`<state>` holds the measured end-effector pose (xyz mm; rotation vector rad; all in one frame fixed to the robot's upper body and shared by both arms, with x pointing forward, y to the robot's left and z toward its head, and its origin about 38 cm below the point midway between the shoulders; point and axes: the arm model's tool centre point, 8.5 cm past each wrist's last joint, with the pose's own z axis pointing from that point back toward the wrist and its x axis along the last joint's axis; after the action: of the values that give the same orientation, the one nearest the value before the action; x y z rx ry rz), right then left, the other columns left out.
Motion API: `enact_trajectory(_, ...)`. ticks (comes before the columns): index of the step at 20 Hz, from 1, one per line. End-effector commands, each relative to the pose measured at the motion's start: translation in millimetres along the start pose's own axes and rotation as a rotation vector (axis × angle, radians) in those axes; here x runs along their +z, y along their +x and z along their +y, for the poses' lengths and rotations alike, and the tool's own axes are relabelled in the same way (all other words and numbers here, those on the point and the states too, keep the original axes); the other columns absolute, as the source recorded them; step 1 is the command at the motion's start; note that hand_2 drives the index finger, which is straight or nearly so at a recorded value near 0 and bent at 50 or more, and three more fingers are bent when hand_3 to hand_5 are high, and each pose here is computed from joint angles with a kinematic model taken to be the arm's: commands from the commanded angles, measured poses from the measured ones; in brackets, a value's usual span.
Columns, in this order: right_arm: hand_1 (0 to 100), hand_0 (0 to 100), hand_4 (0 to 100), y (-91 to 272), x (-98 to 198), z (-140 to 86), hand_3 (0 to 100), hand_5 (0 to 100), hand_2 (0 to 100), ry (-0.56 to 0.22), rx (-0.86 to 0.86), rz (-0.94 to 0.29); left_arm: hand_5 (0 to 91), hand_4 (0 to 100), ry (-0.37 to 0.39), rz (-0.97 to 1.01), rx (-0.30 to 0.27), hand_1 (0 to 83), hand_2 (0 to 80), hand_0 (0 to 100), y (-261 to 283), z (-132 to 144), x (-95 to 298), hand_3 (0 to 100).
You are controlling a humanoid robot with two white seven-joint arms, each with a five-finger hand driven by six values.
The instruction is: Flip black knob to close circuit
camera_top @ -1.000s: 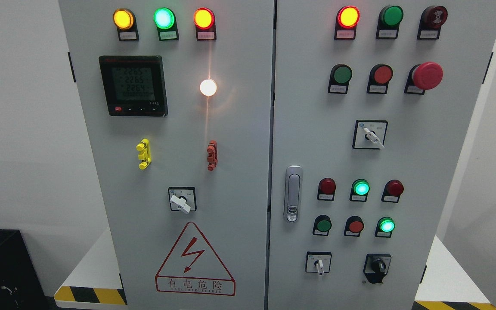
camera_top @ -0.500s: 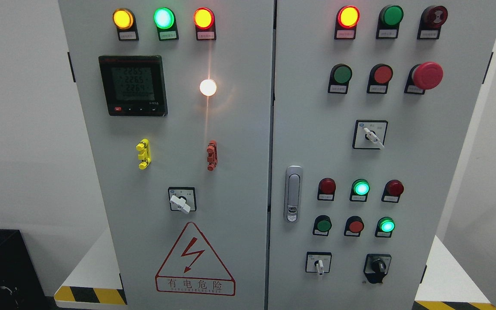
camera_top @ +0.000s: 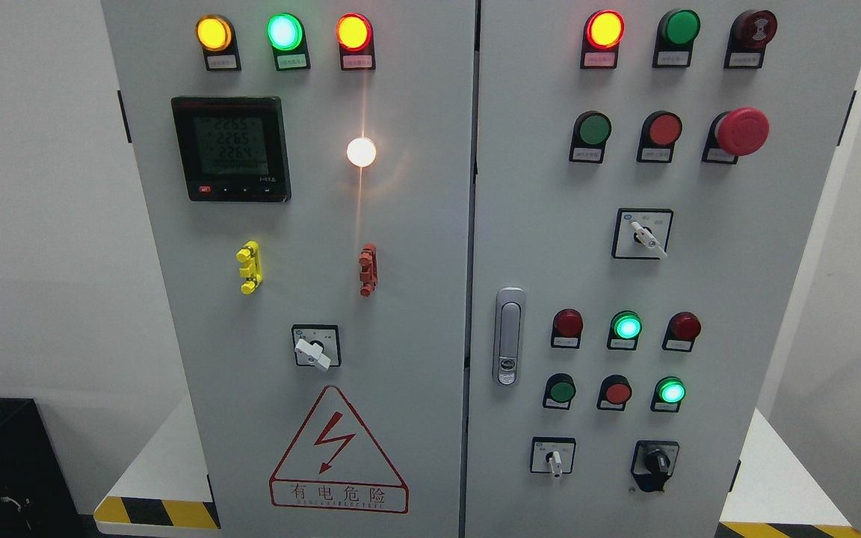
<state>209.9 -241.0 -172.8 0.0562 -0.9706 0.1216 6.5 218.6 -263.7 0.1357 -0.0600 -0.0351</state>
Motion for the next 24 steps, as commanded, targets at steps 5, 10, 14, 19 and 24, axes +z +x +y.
enact_trajectory(5, 4, 0, 60, 104.4, -4.6, -27.3, 67, 52, 46, -0.183, 0.388, -0.291, 0.0, 0, -0.004, -0.006, 0.003, 55.6, 0.0, 12, -4.8, -1.6, 0.0, 0)
enact_trajectory(10, 4, 0, 69, 132.8, -2.2, -30.2, 77, 66, 58, -0.299, 0.515, -0.353, 0.0, 0, -0.004, -0.006, 0.003, 55.6, 0.0, 12, -4.8, -1.6, 0.0, 0)
enact_trajectory(14, 3, 0, 78, 160.9, 1.9, -31.4, 89, 80, 70, -0.397, 0.538, -0.396, 0.0, 0, -0.004, -0.006, 0.003, 55.6, 0.0, 12, -4.8, -1.6, 0.0, 0)
enact_trajectory(19, 2, 0, 89, 197.3, 10.1, -34.9, 98, 93, 81, -0.465, 0.655, -0.445, 0.0, 0, -0.004, -0.007, 0.004, 55.6, 0.0, 12, -3.8, -1.5, -0.1, 0)
enact_trajectory(24, 3, 0, 95, 234.4, 20.3, -38.1, 100, 99, 86, -0.531, 0.757, -0.493, 0.0, 0, -0.004, -0.006, 0.003, 55.6, 0.0, 12, -4.8, -1.6, 0.0, 0)
